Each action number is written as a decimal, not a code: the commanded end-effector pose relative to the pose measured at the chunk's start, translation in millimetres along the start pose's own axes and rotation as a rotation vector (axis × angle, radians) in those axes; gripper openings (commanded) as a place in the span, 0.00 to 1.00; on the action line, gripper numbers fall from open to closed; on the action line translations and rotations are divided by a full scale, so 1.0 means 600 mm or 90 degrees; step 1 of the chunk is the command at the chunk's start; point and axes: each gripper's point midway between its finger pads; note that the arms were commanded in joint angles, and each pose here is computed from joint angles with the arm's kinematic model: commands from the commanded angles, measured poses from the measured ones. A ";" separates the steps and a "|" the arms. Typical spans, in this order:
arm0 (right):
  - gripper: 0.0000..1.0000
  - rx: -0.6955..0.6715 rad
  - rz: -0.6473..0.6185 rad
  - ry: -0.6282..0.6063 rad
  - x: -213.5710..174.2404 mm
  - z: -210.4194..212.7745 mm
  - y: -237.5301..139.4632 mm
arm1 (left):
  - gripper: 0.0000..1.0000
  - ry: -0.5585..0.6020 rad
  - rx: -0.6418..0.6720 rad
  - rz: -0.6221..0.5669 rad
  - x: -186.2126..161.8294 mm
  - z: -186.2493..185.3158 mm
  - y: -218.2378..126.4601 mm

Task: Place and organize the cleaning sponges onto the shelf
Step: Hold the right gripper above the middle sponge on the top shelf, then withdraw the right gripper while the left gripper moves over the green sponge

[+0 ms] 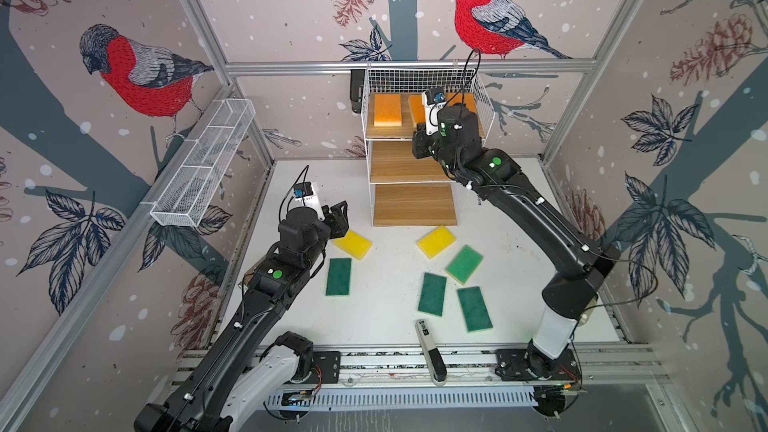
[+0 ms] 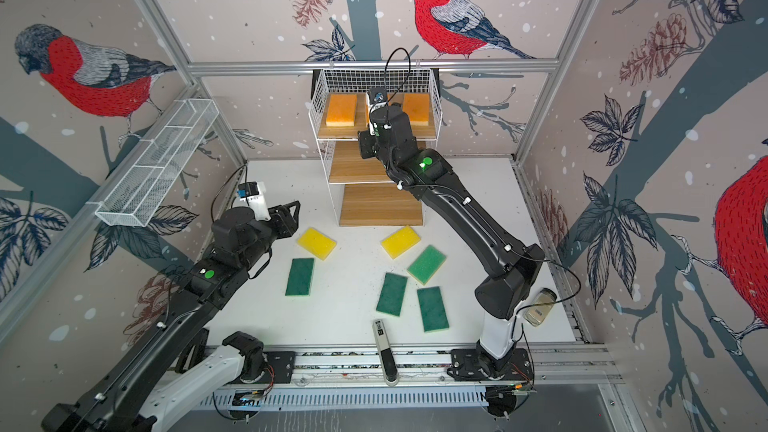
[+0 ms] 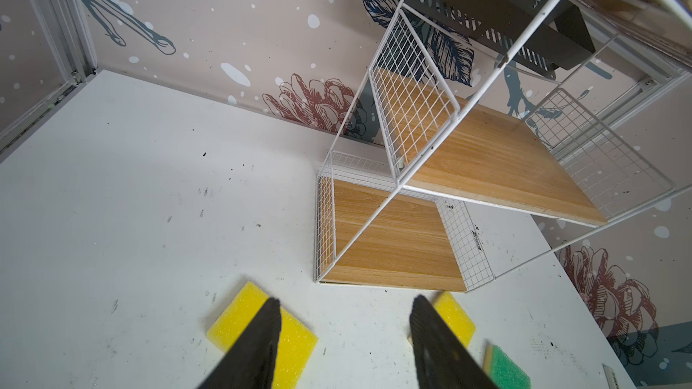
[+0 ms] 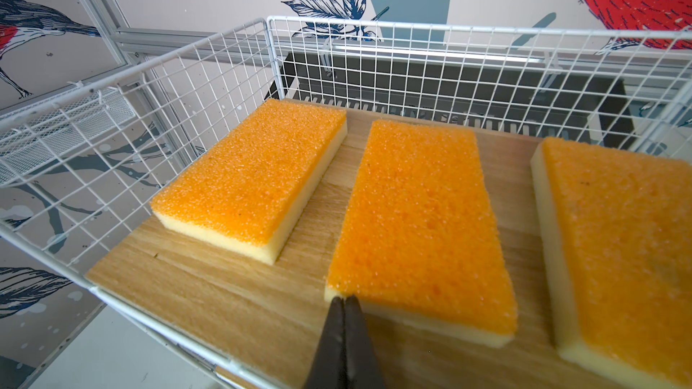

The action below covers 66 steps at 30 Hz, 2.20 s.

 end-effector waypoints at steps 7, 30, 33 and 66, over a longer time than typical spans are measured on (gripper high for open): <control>0.02 -0.022 0.020 0.011 -0.022 -0.003 0.016 | 0.56 -0.003 -0.008 -0.031 0.015 -0.002 0.002; 0.02 -0.002 -0.028 -0.003 0.026 0.016 -0.084 | 0.58 0.002 0.014 -0.032 0.026 0.007 -0.004; 0.03 0.004 -0.048 0.007 0.046 0.005 -0.123 | 0.63 0.012 0.024 -0.017 0.030 0.008 -0.007; 0.76 -0.187 0.085 0.263 -0.382 -0.355 -0.269 | 0.78 -0.016 0.153 0.305 -0.255 0.078 -0.002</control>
Point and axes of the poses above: each gripper's point midway between its finger pads, its own y axis out along the fingers, its own z axis along the line the jaws close on, x = y × z, and after that the axes turned 3 degrees about y, right-handed
